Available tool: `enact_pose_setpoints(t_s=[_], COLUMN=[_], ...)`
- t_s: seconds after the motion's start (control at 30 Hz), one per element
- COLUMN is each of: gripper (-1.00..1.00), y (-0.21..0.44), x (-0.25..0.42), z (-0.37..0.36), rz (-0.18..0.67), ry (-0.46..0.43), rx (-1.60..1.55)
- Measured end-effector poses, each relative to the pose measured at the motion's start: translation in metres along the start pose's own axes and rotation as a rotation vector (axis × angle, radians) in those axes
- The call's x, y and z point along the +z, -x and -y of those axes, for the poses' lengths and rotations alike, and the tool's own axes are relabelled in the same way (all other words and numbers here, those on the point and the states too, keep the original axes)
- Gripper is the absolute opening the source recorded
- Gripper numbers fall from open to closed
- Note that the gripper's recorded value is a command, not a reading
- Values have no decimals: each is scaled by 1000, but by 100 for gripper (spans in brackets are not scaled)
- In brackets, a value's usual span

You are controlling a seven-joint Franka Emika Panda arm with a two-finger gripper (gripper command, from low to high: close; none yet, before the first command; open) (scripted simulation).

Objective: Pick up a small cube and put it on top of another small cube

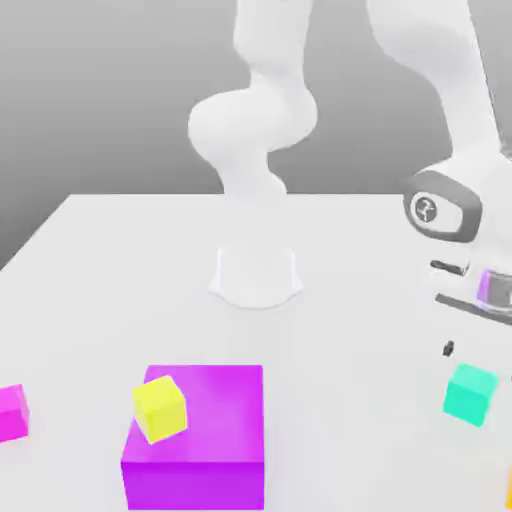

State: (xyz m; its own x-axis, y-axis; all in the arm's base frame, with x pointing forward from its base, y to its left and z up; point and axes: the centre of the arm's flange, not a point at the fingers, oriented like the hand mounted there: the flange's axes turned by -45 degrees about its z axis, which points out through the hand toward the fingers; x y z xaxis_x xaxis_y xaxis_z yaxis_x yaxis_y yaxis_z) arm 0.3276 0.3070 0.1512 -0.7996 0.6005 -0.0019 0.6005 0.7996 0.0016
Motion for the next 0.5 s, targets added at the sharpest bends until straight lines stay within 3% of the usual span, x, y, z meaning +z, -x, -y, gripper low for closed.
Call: enact_pose_setpoints(t_s=[0.03,0.27,0.43,0.5], gripper=[-100,-100,-100,-100], y=[0,0,0,36], x=[11,13,-38,-60], z=[1,1,1,6], rz=[-1,-1,-1,2], ry=[-1,-3,-3,1], rx=[0,-1,0,69])
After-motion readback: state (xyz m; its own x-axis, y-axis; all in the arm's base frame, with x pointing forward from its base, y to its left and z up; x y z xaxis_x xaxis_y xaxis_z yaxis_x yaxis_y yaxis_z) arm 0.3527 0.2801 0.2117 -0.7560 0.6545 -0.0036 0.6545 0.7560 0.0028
